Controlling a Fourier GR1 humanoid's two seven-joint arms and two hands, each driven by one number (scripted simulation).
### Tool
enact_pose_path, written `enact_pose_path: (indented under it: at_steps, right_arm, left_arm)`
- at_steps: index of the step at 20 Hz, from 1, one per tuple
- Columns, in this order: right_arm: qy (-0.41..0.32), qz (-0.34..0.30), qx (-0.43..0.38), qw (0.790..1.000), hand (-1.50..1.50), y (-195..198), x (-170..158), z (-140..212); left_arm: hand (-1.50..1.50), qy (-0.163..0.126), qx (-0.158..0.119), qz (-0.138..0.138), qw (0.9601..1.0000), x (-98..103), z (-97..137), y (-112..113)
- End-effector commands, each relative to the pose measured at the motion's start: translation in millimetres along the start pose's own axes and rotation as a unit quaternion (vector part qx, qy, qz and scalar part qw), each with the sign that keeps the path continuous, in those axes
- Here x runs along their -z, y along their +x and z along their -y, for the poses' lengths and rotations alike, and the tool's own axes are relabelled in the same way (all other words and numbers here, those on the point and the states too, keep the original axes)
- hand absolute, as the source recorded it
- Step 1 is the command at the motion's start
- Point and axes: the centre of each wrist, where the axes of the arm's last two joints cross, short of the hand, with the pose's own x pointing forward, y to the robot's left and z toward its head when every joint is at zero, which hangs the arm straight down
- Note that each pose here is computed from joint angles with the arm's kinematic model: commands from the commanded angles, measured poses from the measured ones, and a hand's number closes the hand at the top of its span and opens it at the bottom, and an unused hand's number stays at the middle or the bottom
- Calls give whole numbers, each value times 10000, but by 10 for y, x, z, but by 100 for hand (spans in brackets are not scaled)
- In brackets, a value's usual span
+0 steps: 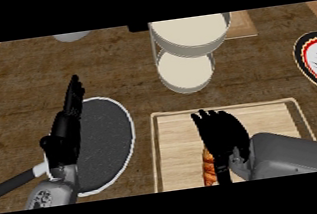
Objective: Pick the croissant from the tray and place it in the tiered basket
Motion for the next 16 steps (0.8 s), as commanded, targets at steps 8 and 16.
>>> enact_pose_path:
  at_steps: [8, 16]
  right_arm:
    - [-32, -803, 12, 9968, -150, 151, 38, -260]
    - [-325, -816, 344, 9955, -150, -110, 112, -327]
  left_arm:
    - [0, 31, 51, -39, 10000, 51, -72, -55]
    - [0, -5, -22, 57, 10000, 102, 69, 71]
